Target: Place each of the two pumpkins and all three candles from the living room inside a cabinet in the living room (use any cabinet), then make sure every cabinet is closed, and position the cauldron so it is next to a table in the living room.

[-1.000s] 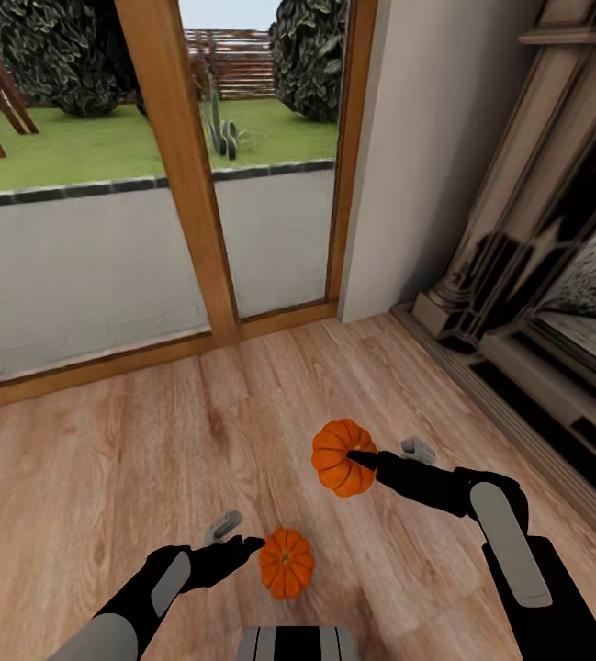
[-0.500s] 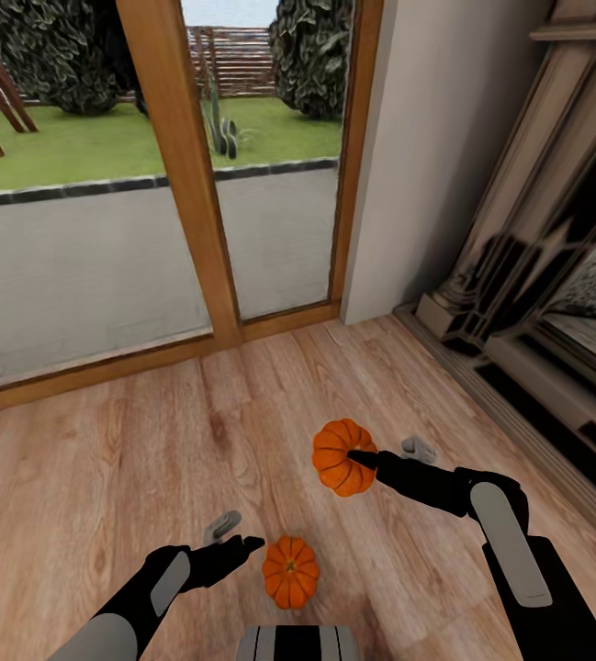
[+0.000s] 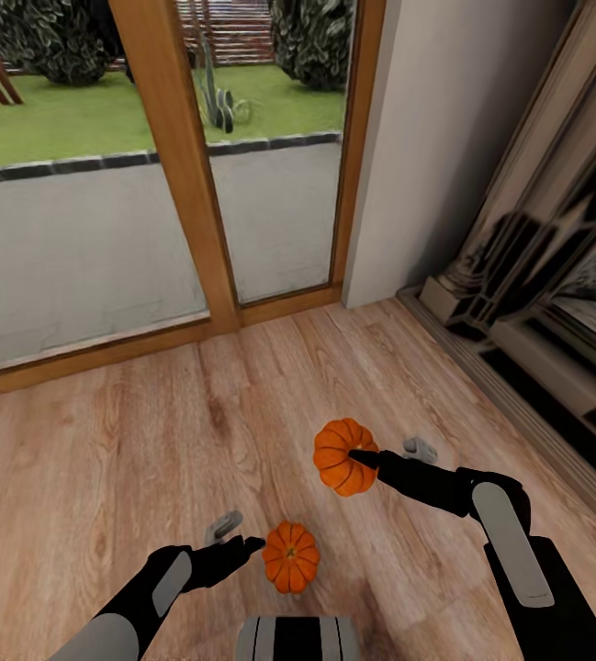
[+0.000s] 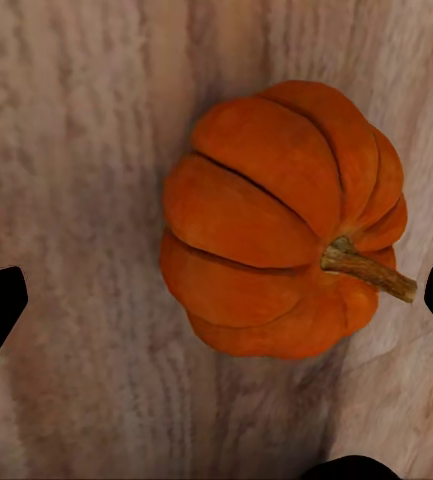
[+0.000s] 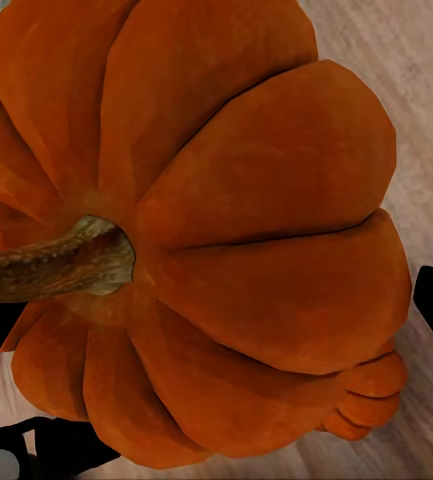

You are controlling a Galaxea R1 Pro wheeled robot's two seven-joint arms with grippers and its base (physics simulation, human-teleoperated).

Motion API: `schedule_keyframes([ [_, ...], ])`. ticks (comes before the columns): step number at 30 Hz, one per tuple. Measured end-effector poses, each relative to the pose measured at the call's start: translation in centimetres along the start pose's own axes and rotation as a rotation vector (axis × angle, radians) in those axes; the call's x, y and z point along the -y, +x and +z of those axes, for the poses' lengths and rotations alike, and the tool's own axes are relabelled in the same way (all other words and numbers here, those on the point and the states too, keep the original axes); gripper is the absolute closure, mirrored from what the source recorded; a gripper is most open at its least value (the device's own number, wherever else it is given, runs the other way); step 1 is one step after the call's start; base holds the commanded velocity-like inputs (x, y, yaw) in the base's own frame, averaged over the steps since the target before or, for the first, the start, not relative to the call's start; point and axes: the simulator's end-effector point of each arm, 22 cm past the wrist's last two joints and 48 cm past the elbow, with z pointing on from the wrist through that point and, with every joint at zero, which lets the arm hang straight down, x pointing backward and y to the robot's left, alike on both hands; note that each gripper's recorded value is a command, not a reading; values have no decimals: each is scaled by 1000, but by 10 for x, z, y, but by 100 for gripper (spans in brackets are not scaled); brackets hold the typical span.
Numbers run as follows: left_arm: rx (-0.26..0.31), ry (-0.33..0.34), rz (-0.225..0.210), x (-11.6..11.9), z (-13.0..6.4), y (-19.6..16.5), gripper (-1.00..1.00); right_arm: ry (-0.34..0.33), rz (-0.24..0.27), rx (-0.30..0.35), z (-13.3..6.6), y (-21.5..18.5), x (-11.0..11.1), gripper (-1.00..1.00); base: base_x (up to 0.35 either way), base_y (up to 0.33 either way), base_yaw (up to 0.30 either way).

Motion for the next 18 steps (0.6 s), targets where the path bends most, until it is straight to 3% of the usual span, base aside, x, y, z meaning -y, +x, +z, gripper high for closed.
schedule_keyframes([
  [3, -5, -7, -1, -4, 4, 3, -100, 4, 5, -13, 4, 4, 4, 100, 0, 0, 0],
  [8, 40, -19, 10, -12, 10, -3, -100, 2, 16, -28, 10, 9, 10, 100, 0, 0, 0],
  [13, 31, -22, 5, -15, 17, 3, -100, -49, 33, -45, 16, 15, 3, 100, 0, 0, 0],
  [18, -3, -19, 17, -11, 27, 19, -100, -47, 41, -60, 23, 21, 10, 100, 0, 0, 0],
])
